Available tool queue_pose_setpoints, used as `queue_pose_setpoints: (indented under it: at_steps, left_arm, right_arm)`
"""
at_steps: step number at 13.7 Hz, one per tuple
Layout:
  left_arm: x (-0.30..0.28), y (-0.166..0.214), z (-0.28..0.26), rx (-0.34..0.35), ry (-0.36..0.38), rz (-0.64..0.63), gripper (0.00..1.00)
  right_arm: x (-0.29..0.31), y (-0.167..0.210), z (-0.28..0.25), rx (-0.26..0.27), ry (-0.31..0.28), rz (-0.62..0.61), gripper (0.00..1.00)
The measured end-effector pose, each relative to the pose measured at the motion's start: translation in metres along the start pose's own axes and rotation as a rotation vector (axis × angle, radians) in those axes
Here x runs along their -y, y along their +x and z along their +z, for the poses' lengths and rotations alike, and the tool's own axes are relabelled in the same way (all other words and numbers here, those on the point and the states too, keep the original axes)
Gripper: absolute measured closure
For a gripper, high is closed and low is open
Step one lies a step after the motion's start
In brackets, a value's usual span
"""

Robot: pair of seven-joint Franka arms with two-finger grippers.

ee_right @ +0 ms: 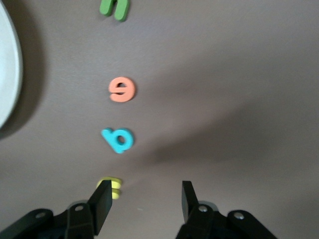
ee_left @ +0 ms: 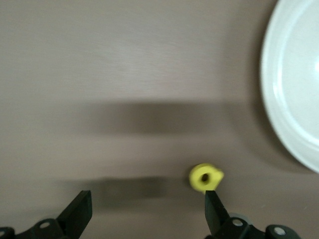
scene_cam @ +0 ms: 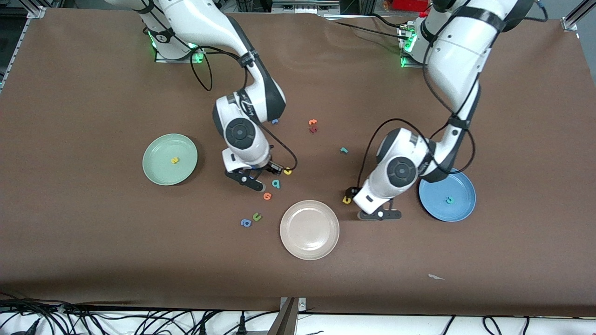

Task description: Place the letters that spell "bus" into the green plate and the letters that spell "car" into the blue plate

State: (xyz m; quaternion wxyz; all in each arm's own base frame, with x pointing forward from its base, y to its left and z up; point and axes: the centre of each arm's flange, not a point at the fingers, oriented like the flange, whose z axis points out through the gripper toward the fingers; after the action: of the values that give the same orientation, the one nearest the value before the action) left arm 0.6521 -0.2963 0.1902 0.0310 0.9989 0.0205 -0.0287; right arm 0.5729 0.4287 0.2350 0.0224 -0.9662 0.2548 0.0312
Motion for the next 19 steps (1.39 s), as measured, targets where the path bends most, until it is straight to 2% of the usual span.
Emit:
queue_pose_setpoints:
  at_steps: [3,7,8,9,10,11,12,13,14,15,17,18,19]
  left_arm:
    - [-0.017,0.007,0.011,-0.013,-0.012,-0.017,0.01]
    - [-0.022,0.01,0.015,-0.027,0.0,-0.015,0.07]
    - [-0.024,0.009,0.017,-0.029,0.009,-0.013,0.14]
    - [-0.028,0.007,0.019,-0.03,0.014,-0.016,0.14]
    - [-0.031,0.006,0.02,-0.03,0.016,-0.017,0.2]
    - [-0.032,0.005,0.02,-0.03,0.016,-0.016,0.33]
    - [-0.032,0.005,0.02,-0.03,0.017,-0.016,0.39]
    - [-0.032,0.005,0.02,-0.03,0.017,-0.017,0.4]
    - [-0.032,0.006,0.019,-0.031,0.018,-0.018,0.47]
    - [-0.032,0.006,0.019,-0.031,0.017,-0.019,0.47]
    - [-0.034,0.005,0.018,-0.033,0.017,-0.024,0.58]
    - [-0.036,0.004,0.019,-0.033,0.018,-0.025,0.58]
    - [-0.038,0.003,0.018,-0.034,0.018,-0.026,0.65]
  right_arm:
    - [0.018,-0.014,0.026,-0.03,0.062,0.096,0.35]
    - [0.03,-0.026,0.05,-0.024,0.066,0.127,0.35]
    - [0.031,-0.027,0.053,-0.023,0.064,0.126,0.36]
    - [0.031,-0.027,0.055,-0.023,0.062,0.126,0.36]
    - [0.031,-0.027,0.056,-0.023,0.061,0.126,0.38]
    - [0.031,-0.027,0.056,-0.023,0.061,0.126,0.4]
    - [0.031,-0.027,0.056,-0.022,0.06,0.125,0.4]
    - [0.031,-0.028,0.057,-0.02,0.059,0.124,0.46]
    - [0.032,-0.032,0.058,-0.014,0.057,0.121,0.47]
    - [0.033,-0.035,0.059,-0.008,0.054,0.117,0.47]
    - [0.033,-0.039,0.061,-0.003,0.05,0.112,0.47]
    - [0.033,-0.039,0.061,-0.003,0.047,0.11,0.51]
    - [0.033,-0.039,0.061,-0.005,0.044,0.107,0.52]
